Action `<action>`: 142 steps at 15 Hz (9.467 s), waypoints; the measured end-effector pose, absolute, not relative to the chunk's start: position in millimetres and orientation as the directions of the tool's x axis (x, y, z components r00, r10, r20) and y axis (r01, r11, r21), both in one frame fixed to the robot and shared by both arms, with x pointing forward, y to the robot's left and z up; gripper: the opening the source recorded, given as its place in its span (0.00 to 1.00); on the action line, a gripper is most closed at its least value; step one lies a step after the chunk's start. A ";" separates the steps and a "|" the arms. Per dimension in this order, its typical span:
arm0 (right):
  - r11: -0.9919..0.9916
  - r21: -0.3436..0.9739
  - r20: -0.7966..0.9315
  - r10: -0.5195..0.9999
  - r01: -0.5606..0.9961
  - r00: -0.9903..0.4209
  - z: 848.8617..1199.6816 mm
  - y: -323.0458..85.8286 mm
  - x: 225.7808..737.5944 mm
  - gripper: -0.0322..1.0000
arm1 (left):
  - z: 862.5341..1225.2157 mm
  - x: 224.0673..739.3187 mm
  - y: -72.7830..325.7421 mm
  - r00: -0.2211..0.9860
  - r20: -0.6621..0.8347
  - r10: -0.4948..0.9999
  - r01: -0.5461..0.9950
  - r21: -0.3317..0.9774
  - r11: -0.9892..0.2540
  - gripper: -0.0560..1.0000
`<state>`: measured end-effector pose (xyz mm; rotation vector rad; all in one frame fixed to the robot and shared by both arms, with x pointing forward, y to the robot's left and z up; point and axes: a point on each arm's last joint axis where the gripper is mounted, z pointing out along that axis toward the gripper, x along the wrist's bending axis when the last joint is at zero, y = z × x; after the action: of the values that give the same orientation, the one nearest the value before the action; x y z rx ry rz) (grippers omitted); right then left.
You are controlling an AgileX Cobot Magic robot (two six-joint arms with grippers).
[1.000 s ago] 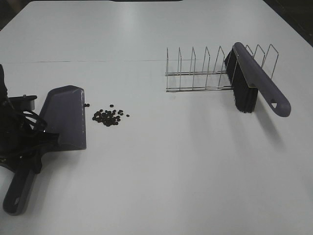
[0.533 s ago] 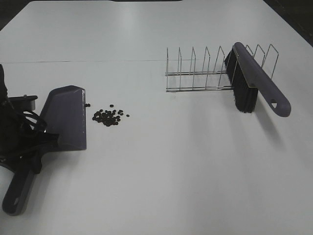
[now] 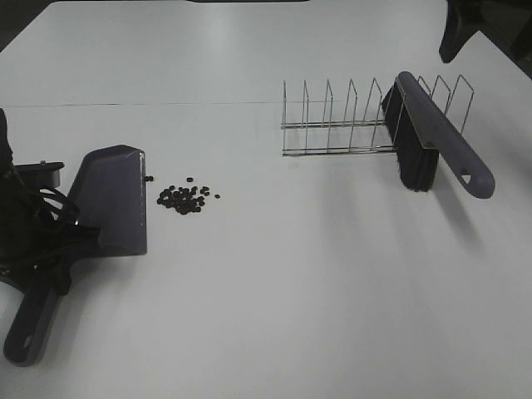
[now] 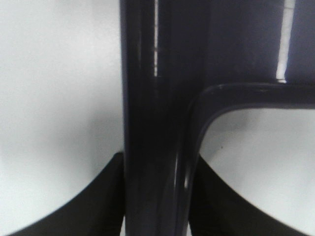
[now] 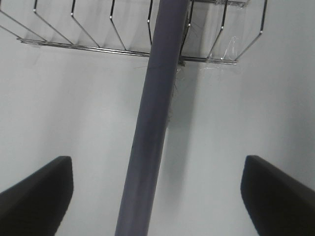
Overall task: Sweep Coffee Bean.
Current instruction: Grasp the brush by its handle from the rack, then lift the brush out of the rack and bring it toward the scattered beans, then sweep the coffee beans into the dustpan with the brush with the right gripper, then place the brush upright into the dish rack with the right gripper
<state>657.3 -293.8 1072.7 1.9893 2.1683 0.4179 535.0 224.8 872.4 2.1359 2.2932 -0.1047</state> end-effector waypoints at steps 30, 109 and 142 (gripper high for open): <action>0.052 0.405 -0.006 0.999 0.913 -0.054 1096.3 -300.7 674.9 0.33 | 872.7 532.0 230.1 -0.007 0.006 1.000 0.997 -0.078 0.008 0.36; 0.104 0.100 0.092 0.989 0.990 -0.113 1034.1 -230.8 598.0 0.33 | 858.0 570.9 205.6 0.060 0.093 0.994 0.924 -0.382 -0.020 0.36; -0.057 -0.014 0.005 0.998 0.998 0.057 946.5 -303.3 670.4 0.33 | 857.9 571.5 199.1 0.002 0.040 0.999 0.929 -0.369 0.012 0.36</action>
<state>670.4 -303.3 946.5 2.2940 2.1665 -0.0097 571.5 199.1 857.9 2.4060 2.4186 -0.4136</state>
